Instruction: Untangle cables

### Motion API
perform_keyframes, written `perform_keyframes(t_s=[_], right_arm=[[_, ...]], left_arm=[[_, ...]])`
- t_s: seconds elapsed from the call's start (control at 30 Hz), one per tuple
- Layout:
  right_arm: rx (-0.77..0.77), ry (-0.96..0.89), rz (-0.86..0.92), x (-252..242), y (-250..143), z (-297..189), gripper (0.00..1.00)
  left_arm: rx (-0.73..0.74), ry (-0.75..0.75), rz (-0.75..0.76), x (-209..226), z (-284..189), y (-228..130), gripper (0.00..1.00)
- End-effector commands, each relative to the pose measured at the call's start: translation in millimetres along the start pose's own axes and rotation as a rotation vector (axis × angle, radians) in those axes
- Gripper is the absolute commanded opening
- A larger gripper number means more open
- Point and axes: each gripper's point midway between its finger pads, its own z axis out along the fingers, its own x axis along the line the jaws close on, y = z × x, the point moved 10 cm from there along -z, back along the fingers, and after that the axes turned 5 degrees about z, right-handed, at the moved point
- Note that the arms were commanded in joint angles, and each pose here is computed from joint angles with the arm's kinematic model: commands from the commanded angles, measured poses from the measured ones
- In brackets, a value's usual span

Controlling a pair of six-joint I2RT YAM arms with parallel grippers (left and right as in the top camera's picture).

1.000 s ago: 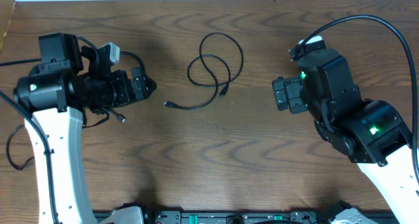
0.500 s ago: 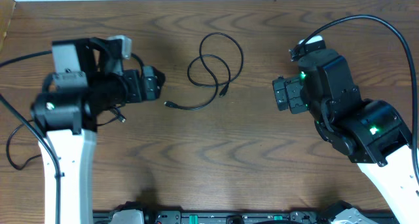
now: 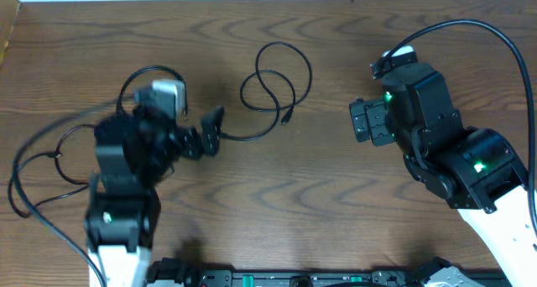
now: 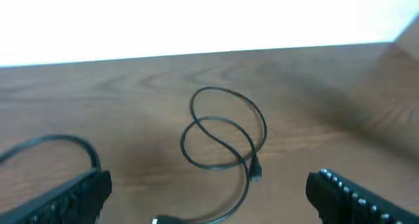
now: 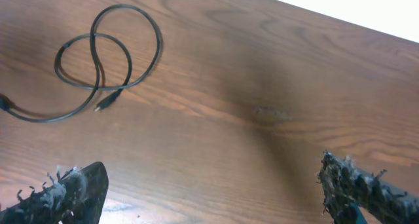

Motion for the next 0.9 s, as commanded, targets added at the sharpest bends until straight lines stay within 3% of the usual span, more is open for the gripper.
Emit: perform_keyframes(t_s=[0.0, 0.5, 0.87], right_arm=[[-0.008, -0.013, -0.008, -1.5, 1.6, -1.9, 0.99], [-0.008, -0.013, -0.008, -1.4, 1.6, -1.8, 0.99], [-0.008, -0.013, -0.008, -1.5, 1.6, -1.9, 0.99]], left_arm=[[-0.099, -0.043, 0.14, -11.7, -8.6, -19.6, 1.0], [-0.614, -0.013, 0.351, -25.3, -23.2, -99.1, 1.0], [-0.627, 0.03, 0.356, -24.6, -29.1, -103.8, 1.0]])
